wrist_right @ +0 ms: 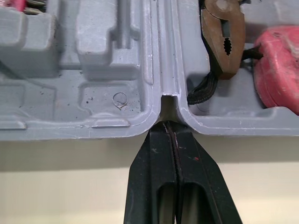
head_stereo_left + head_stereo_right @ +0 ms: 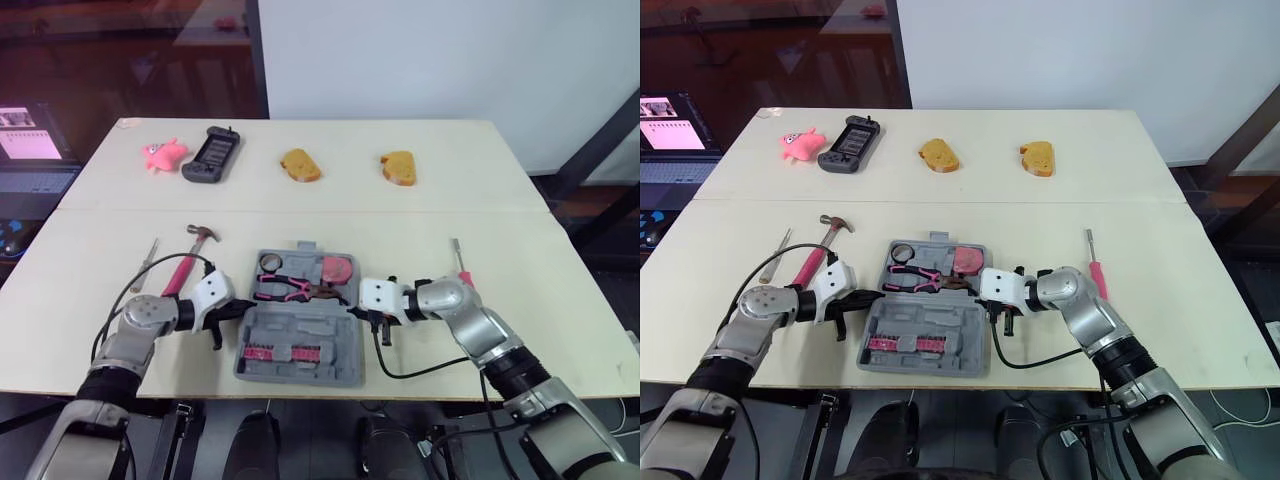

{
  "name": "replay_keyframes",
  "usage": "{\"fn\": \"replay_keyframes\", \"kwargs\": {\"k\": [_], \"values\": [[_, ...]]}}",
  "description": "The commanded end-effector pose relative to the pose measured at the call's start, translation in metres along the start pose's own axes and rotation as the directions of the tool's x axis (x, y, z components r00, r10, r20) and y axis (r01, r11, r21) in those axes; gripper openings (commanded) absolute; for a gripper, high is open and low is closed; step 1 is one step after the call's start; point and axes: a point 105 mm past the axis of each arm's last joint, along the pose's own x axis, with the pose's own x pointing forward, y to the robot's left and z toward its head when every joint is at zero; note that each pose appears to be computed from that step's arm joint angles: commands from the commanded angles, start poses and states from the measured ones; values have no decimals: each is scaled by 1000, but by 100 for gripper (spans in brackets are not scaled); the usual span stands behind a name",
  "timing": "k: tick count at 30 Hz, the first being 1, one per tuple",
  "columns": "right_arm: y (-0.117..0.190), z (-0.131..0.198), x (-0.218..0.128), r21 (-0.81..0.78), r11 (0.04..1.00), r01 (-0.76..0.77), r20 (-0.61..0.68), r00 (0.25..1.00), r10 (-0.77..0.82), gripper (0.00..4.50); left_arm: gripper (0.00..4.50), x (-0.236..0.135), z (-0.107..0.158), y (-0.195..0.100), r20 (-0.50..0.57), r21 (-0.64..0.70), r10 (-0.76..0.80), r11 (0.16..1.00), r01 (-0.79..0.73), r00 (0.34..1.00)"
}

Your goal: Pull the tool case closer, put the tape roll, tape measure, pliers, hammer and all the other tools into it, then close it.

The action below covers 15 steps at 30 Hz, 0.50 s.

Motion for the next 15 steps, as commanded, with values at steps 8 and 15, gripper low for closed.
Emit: {"fn": "replay_keyframes", "kwargs": {"k": [8, 15], "values": [[-9, 6, 3, -11, 999, 49, 27, 998, -48, 0, 4, 16, 9, -11, 15, 31, -89, 996, 89, 996], [-13, 4, 4, 3, 998, 63, 22, 998, -63, 0, 4, 17, 9, -13, 13, 26, -101, 995, 100, 995]]}}
